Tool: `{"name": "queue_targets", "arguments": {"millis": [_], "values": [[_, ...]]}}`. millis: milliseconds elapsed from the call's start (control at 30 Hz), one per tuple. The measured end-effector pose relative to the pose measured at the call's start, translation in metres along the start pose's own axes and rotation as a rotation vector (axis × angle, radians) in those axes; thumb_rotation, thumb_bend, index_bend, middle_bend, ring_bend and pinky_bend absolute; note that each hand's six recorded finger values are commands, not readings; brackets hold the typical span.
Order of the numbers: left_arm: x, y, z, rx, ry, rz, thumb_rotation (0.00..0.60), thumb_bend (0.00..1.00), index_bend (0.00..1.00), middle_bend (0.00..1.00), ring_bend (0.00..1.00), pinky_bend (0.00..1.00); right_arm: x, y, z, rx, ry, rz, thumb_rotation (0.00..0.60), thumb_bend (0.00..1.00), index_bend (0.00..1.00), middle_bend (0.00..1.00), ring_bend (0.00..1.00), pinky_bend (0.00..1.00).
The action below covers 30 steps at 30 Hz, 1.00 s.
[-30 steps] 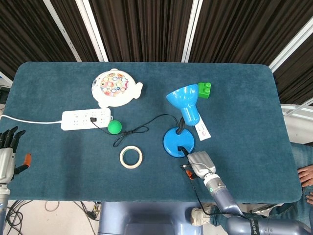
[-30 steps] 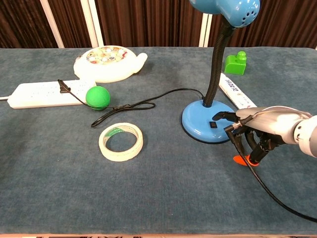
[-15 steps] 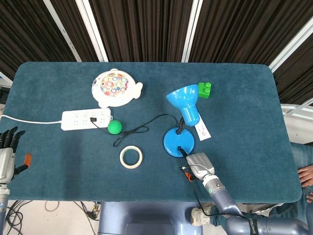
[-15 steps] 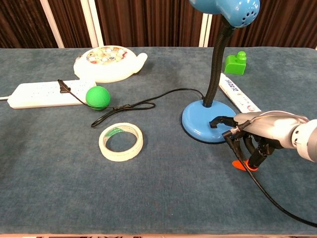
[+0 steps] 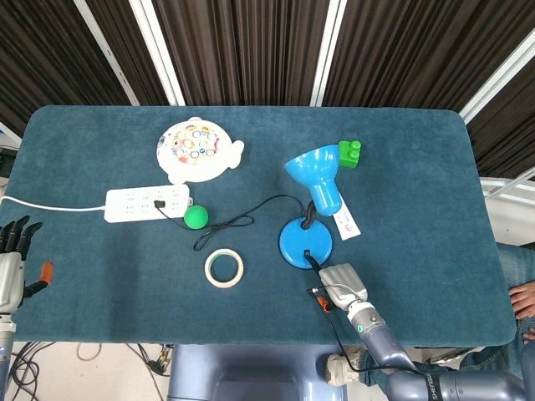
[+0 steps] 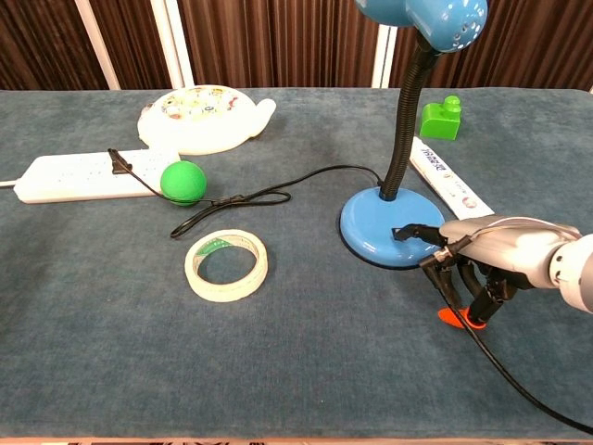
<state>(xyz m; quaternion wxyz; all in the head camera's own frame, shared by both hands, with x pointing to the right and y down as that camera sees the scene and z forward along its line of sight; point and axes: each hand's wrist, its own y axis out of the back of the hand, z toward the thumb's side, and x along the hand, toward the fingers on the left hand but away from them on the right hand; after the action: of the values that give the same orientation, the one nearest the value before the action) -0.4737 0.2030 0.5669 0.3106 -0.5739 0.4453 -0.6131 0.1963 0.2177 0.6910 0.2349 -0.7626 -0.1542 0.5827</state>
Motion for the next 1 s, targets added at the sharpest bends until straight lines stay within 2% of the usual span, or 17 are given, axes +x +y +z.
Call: {"name": "queue_targets", "arguments": {"millis": [167, 367, 567, 800, 867, 1000], "values": [[0.000, 0.000, 0.000, 0.001, 0.002, 0.000, 0.600, 0.45, 0.15, 0.03, 0.00, 0.00, -0.001, -0.001, -0.001, -0.004, -0.003, 0.006, 0.600, 0.40, 0.14, 0.58, 0.62, 0.97], [0.000, -0.001, -0.002, 0.001, 0.006, -0.004, 0.600, 0.45, 0.15, 0.03, 0.00, 0.00, -0.003, 0.012, -0.002, -0.030, -0.011, -0.035, 0.600, 0.40, 0.10, 0.55, 0.60, 0.98], [-0.001, 0.000, -0.001, 0.006, 0.006, 0.003, 0.600, 0.45, 0.15, 0.02, 0.00, 0.00, 0.008, 0.038, -0.010, -0.092, -0.023, -0.097, 0.600, 0.40, 0.09, 0.49, 0.55, 1.00], [-0.001, 0.001, 0.000, 0.014, 0.003, 0.007, 0.600, 0.45, 0.15, 0.02, 0.00, 0.00, 0.047, 0.070, -0.040, -0.111, -0.071, -0.176, 0.600, 0.40, 0.08, 0.42, 0.48, 1.00], [-0.002, 0.000, 0.000, 0.014, 0.001, 0.006, 0.600, 0.45, 0.15, 0.02, 0.00, 0.00, 0.060, 0.076, -0.051, -0.098, -0.091, -0.200, 0.600, 0.39, 0.08, 0.39, 0.43, 1.00], [-0.002, 0.000, 0.002, 0.016, -0.005, 0.006, 0.600, 0.45, 0.15, 0.02, 0.00, 0.00, 0.087, 0.079, -0.072, -0.102, -0.122, -0.288, 0.600, 0.30, 0.08, 0.25, 0.24, 1.00]]}}
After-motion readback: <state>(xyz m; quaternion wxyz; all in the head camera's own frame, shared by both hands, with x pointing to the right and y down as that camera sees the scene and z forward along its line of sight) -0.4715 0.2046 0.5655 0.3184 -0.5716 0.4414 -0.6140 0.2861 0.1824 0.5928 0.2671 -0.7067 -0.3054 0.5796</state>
